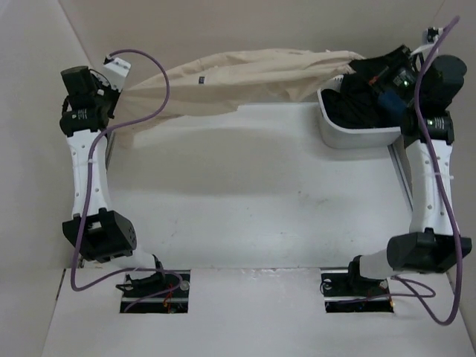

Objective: Fold and stack the trousers
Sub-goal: Flatten the trousers out

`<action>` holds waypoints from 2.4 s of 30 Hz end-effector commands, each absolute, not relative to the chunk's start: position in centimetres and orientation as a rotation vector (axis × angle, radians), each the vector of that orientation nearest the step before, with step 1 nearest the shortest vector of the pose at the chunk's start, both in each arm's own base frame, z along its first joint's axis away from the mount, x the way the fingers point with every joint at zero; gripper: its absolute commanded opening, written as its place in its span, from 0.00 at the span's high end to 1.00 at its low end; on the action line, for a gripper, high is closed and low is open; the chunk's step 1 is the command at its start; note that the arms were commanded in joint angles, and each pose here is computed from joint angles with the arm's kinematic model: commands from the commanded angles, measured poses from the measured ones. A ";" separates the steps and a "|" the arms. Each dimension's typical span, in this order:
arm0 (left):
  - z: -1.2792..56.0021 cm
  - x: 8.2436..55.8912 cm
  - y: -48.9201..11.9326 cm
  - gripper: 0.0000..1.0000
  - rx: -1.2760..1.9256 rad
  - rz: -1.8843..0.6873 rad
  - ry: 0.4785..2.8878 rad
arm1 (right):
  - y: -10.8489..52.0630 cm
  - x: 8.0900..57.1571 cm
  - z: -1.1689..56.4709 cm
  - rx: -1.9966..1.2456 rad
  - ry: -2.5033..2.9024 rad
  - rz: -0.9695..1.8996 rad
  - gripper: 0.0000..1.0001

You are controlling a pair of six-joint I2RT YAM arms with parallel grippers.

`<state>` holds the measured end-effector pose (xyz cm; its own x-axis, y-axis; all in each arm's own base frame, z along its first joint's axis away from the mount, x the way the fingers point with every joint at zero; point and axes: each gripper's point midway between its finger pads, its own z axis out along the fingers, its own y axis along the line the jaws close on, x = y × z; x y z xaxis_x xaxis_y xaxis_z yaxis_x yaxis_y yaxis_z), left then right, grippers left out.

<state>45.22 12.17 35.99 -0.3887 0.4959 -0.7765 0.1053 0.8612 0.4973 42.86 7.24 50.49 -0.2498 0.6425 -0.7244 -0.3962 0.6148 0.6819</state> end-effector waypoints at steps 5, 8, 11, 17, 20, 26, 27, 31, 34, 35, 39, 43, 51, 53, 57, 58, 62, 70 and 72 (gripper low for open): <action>22.2 39.0 8.7 0.91 0.825 0.437 2.226 | 4.7 38.2 39.2 0.364 1.649 1.037 0.98; 15.0 34.6 5.1 0.82 1.090 0.368 2.324 | 4.1 36.7 29.3 0.564 1.809 1.057 0.97; 10.8 29.6 2.3 0.62 1.297 0.259 2.406 | 4.0 34.2 21.4 0.708 1.943 1.050 0.91; 10.8 26.1 5.4 0.23 1.283 0.215 2.564 | -0.2 30.9 15.6 0.913 2.020 0.792 0.91; 11.8 27.2 9.7 0.19 1.126 0.327 2.587 | -3.3 30.0 14.9 1.007 1.981 0.615 0.92; 11.2 31.2 17.3 0.18 0.836 0.456 2.550 | -5.5 29.6 13.5 1.114 1.934 0.558 0.90; 10.5 31.9 18.4 0.18 0.842 0.486 2.537 | -5.4 29.8 13.2 1.116 1.944 0.565 0.90; 7.4 33.5 19.4 0.15 0.991 0.487 2.531 | -5.7 30.6 13.5 1.116 1.948 0.575 0.90; 5.5 34.7 18.7 0.07 1.087 0.452 2.531 | -5.6 30.8 13.6 1.117 1.955 0.588 0.89; 4.5 35.2 19.0 0.06 1.118 0.454 2.541 | -5.8 30.8 13.5 1.128 1.954 0.588 0.89; 0.9 35.0 20.3 0.35 1.170 0.442 2.653 | -6.1 30.0 12.4 1.172 1.964 0.579 0.89; -1.0 33.3 21.5 0.95 1.150 0.392 2.738 | -7.3 29.1 12.4 1.199 1.980 0.529 0.89; 5.5 29.4 24.7 1.00 0.972 0.521 2.693 | -5.2 28.0 13.5 1.128 2.083 0.499 0.75; 6.5 27.8 24.2 1.00 0.964 0.501 2.687 | -5.3 26.8 13.4 1.170 2.057 0.466 0.65; 6.7 25.6 22.8 0.97 1.002 0.489 2.682 | -6.8 23.2 13.8 1.310 1.955 0.257 0.41; 6.6 25.3 22.5 0.96 1.006 0.491 2.679 | -6.8 22.5 14.5 1.327 1.894 0.232 0.39; 6.3 24.9 21.9 0.96 0.990 0.480 2.687 | -4.7 20.1 12.4 1.494 1.820 0.282 0.38; 7.0 25.7 21.9 0.94 0.954 0.501 2.676 | -1.2 21.8 5.6 1.643 1.835 0.318 0.28; 7.2 25.7 22.0 0.94 0.948 0.509 2.672 | -0.8 23.7 5.1 1.601 1.866 0.323 0.28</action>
